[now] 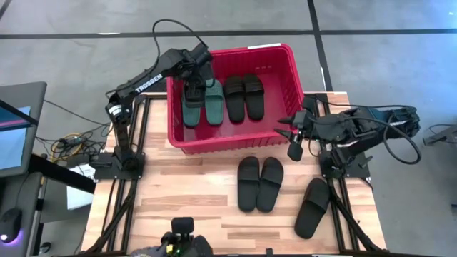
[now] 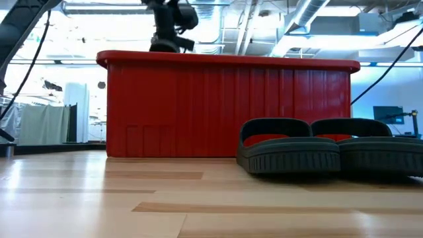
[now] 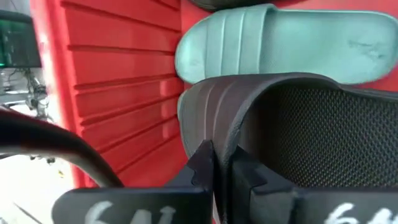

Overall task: Pick and place slides into bin
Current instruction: Put the black slipper into the red container

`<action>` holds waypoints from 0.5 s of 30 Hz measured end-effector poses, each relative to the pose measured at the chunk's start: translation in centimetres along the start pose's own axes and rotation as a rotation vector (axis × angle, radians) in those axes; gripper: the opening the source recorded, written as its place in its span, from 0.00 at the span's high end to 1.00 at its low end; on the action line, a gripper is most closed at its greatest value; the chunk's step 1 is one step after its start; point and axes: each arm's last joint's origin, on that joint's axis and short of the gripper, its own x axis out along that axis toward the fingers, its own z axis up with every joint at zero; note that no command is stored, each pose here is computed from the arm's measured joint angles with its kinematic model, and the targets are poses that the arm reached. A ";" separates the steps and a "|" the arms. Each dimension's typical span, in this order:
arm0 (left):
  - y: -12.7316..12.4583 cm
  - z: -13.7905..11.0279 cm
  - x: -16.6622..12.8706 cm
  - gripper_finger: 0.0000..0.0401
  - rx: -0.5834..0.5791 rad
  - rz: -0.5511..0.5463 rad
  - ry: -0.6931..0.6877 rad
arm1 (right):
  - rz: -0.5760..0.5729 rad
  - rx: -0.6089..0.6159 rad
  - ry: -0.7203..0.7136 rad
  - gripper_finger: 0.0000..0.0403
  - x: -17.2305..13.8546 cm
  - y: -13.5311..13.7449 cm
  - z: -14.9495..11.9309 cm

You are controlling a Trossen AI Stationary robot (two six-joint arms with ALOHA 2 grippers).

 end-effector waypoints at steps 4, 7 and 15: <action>0.2 -0.3 2.0 1.00 0.019 0.008 -0.002 | -0.008 0.012 0.002 0.67 0.1 -0.2 0.0; 0.3 -0.6 3.1 1.00 0.028 0.003 -0.004 | -0.017 0.017 0.003 0.67 0.2 -0.3 0.0; 1.1 -1.9 5.9 1.00 0.000 0.029 0.011 | -0.017 0.020 0.003 0.67 0.2 -0.3 0.0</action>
